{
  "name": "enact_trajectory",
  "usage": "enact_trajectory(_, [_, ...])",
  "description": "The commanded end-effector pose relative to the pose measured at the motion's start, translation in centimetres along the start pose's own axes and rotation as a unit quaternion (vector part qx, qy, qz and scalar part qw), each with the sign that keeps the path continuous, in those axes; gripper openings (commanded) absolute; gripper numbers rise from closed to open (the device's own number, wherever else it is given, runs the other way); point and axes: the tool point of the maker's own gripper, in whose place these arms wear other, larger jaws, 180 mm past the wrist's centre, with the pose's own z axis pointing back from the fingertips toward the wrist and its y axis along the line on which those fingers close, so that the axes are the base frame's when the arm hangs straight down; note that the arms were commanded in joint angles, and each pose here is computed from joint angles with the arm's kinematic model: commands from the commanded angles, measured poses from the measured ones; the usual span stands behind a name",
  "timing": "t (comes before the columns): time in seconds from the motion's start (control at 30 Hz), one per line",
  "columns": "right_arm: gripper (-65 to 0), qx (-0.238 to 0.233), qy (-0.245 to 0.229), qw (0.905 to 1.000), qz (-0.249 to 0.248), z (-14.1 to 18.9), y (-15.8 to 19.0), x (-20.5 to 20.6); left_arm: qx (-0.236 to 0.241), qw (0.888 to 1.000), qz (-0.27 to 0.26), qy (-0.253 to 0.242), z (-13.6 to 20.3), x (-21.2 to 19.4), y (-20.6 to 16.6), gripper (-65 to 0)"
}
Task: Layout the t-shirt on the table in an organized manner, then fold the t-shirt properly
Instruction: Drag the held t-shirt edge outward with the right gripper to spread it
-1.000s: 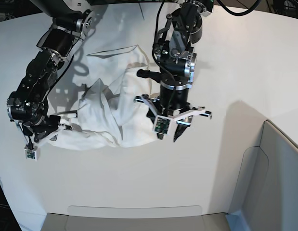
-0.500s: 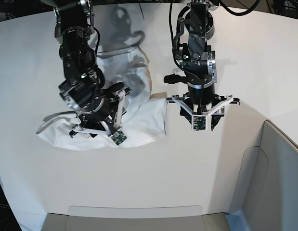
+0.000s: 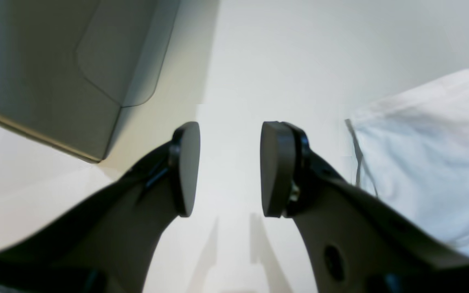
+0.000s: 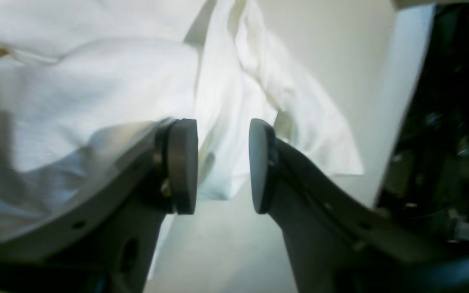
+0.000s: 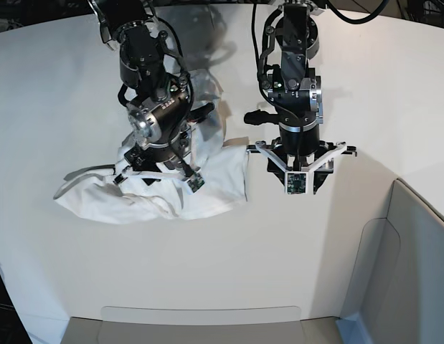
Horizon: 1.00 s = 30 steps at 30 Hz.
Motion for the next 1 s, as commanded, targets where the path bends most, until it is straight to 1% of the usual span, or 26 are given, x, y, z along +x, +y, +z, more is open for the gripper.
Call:
enact_trajectory(0.0, [-43.7,-0.023,-0.007,0.9994,-0.024,0.2,-2.2,0.4,0.005,1.000,0.005,-0.023,0.2,1.4,0.2,-39.6])
enact_trajectory(0.07, [-43.7,-0.009,-0.009,0.9986,-0.052,-0.3,-3.1,0.2,0.003,1.000,0.003,-0.016,0.3,0.7,0.2,-39.6])
enact_trajectory(0.13, [-43.7,0.013,-0.002,0.9981,-0.060,-1.2,-2.8,-0.2,0.003,1.000,0.002,-0.014,0.3,0.5,0.1,-39.6])
enact_trajectory(0.2, [-43.7,0.017,0.018,0.9985,-0.050,-2.4,-2.8,-0.7,0.003,1.000,0.002,-0.013,0.4,0.5,0.1,-39.6])
enact_trajectory(0.3, [-43.7,0.034,0.056,0.9970,-0.043,-4.1,-1.7,-2.0,0.002,1.000,0.004,-0.013,0.4,0.5,0.0,-39.6])
enact_trajectory(0.4, [-43.7,0.047,0.080,0.9950,-0.035,-5.2,-0.7,-3.1,0.002,1.000,0.004,-0.013,0.4,0.5,0.0,-39.6])
enact_trajectory(0.57, [-44.4,0.054,0.092,0.9939,-0.030,-5.7,-0.2,-3.6,0.002,1.000,0.003,-0.013,0.4,0.5,0.1,-39.6])
enact_trajectory(0.6, [-46.2,0.054,0.092,0.9939,-0.030,-5.7,-0.2,-3.6,0.002,1.000,0.003,-0.013,0.4,0.5,0.1,-39.6])
enact_trajectory(0.63, [-50.0,0.054,0.092,0.9939,-0.028,-5.7,-0.2,-3.7,0.002,1.000,0.003,-0.013,0.4,0.5,0.1,-39.6])
enact_trajectory(0.7, [-61.4,0.049,0.087,0.9946,-0.027,-5.5,-0.6,-3.5,0.002,1.000,0.003,-0.013,0.4,0.5,0.1,-39.6])
enact_trajectory(0.73, [-65.0,0.046,0.081,0.9952,-0.028,-5.3,-0.8,-3.2,0.002,1.000,0.003,-0.013,0.4,0.5,0.1,-39.6])
enact_trajectory(0.9, [-65.0,0.014,0.032,0.9980,-0.052,-3.1,-3.1,-1.3,0.002,1.000,0.004,-0.015,0.3,0.7,0.1,-39.6])
enact_trajectory(0.97, [-65.0,-0.010,0.001,0.9975,-0.070,-1.6,-4.9,-0.4,0.002,1.000,0.004,-0.015,0.3,0.7,0.1,-39.6])
